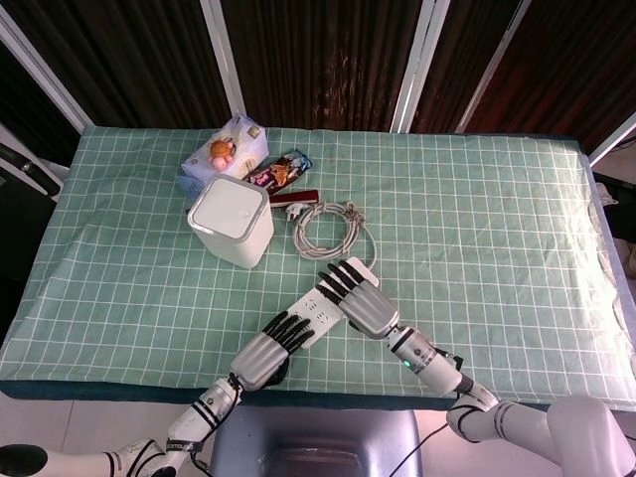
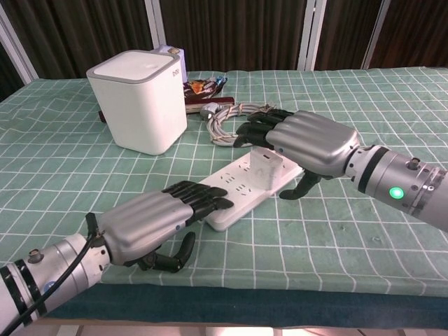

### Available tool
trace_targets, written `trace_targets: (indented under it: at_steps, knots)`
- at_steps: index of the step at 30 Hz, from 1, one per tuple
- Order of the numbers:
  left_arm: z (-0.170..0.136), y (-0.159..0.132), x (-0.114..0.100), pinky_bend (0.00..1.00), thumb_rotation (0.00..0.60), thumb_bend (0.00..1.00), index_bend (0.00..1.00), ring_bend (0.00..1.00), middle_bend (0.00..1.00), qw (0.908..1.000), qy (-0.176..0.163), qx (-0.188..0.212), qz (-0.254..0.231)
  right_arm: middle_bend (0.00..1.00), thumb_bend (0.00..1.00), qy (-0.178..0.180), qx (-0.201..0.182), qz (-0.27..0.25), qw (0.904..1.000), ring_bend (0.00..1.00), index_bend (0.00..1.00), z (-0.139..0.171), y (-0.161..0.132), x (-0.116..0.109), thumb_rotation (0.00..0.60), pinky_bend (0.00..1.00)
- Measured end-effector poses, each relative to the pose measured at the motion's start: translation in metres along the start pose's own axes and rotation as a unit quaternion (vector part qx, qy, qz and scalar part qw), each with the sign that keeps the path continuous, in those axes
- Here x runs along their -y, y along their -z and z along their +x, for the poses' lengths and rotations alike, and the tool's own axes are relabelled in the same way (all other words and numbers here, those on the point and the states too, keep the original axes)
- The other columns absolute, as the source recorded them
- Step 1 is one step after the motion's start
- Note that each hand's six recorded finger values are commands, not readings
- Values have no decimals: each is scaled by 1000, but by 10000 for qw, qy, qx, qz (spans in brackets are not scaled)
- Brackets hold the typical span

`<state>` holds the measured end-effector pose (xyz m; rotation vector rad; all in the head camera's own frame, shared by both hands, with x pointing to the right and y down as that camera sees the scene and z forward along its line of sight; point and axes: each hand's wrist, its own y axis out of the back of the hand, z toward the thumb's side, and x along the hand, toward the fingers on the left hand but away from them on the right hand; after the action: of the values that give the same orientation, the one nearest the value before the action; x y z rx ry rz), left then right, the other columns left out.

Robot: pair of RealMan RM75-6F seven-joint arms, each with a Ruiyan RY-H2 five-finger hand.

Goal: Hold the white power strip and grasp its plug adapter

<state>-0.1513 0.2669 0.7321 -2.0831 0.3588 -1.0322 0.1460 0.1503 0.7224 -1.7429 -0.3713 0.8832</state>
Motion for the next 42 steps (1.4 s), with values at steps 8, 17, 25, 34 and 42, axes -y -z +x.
trace_targets:
  at_steps: [8, 17, 25, 34, 42]
  knots:
    - [-1, 2, 0, 25, 453, 792, 0, 4, 48, 10000, 1, -22, -17, 262, 316, -92, 107, 13, 9999, 107, 389, -7, -2, 3, 600, 291]
    - [-1, 2, -1, 25, 456, 792, 0, 4, 48, 10000, -15, -17, -31, 283, 345, -66, 131, -35, 9999, 116, 420, -8, -3, 2, 600, 307]
    - [-1, 3, 0, 27, 458, 793, 0, 4, 48, 10000, 1, -28, -21, 318, 406, -91, 147, -19, 9998, 146, 481, -9, -3, 2, 600, 334]
    - [0, 3, 1, 29, 452, 793, 0, 5, 49, 10000, 7, -25, -15, 418, 433, -75, 145, -59, 9998, 276, 635, -10, -5, 2, 600, 459]
    - [-1, 3, 1, 34, 452, 792, 0, 5, 49, 10000, 7, -30, -12, 516, 444, -35, 186, -93, 9998, 389, 775, -10, -5, 2, 600, 573]
